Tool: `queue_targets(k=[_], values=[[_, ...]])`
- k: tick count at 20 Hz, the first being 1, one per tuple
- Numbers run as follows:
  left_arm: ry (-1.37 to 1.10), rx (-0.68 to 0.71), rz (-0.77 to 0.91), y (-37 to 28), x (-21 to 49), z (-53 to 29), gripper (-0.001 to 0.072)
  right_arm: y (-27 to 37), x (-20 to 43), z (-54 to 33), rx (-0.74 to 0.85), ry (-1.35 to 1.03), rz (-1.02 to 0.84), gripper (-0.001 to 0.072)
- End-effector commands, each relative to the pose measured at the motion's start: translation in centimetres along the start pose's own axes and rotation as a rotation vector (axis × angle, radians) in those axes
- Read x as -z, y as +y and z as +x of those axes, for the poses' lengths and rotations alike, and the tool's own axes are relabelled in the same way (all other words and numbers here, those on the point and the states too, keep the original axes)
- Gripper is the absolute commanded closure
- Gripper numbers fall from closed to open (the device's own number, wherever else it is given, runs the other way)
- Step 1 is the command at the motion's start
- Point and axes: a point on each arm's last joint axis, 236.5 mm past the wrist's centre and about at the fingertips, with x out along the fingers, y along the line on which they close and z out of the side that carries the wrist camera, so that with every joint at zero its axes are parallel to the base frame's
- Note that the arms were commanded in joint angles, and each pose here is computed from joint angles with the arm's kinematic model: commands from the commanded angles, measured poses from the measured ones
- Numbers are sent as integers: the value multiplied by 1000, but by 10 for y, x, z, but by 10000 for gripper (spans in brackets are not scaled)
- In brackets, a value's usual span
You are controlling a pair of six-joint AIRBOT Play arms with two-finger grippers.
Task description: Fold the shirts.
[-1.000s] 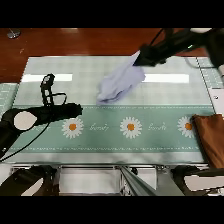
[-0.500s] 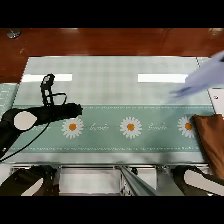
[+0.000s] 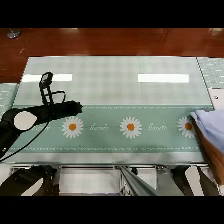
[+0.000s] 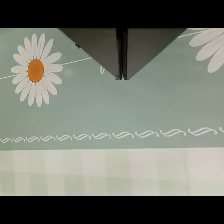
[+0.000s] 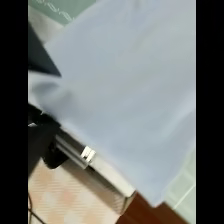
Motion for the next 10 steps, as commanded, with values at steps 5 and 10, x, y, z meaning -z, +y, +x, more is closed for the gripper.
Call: queue_targets(k=[5,10], values=[[-39,-69,140,18,-17,-4,683,26,-37,-7,-88,-96,-23,185],[-261,-141,129,24,-147,-87,684,270,-74,-178,-914,-370,-435,692]])
